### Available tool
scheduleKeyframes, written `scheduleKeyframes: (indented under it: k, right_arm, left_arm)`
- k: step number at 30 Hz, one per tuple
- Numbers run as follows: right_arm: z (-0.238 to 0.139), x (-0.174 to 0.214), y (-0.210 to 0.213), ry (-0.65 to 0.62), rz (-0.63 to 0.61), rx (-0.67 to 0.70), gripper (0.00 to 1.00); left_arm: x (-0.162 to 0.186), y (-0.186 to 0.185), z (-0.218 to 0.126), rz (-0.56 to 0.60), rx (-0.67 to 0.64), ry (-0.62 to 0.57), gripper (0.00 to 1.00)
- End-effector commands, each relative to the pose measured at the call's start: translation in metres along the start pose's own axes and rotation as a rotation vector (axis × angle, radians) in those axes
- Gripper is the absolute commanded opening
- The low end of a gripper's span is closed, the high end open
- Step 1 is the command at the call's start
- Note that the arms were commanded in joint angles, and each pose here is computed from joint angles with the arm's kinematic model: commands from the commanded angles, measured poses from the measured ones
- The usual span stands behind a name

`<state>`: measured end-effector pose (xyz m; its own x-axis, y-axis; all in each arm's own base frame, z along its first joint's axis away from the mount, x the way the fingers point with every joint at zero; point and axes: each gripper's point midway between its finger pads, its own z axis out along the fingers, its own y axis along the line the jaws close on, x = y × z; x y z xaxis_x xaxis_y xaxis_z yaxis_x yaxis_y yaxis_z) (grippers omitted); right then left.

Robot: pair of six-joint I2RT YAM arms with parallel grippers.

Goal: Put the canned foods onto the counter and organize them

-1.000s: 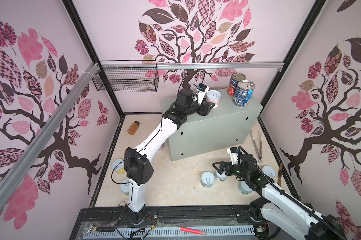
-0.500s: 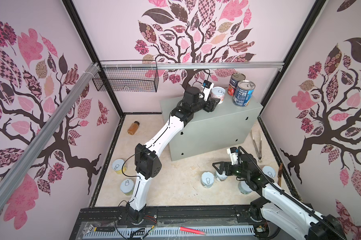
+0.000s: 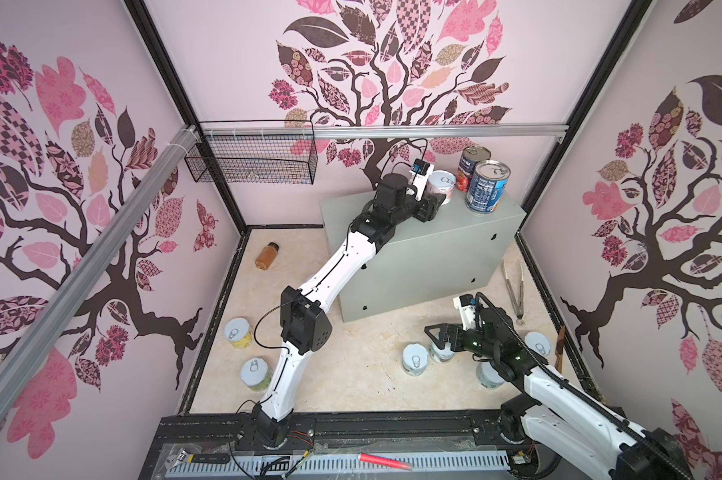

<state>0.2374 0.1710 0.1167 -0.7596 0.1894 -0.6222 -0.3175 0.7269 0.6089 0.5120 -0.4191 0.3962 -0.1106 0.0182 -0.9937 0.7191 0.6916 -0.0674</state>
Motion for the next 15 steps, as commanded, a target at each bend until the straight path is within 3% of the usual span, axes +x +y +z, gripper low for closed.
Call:
scheduleKeyframes:
  k: [1,15]
  right_arm:
    - [0.0,-0.001,0.005,-0.003,-0.011,-0.02,1.0]
    - [-0.001,0.0,0.005,0.001,-0.009,-0.02,1.0]
  left_arm:
    - [0.031,0.005,0.015,-0.02,-0.042,0.08,0.68]
    - [0.041,0.005,0.03,-0.032,-0.059,0.072,0.7]
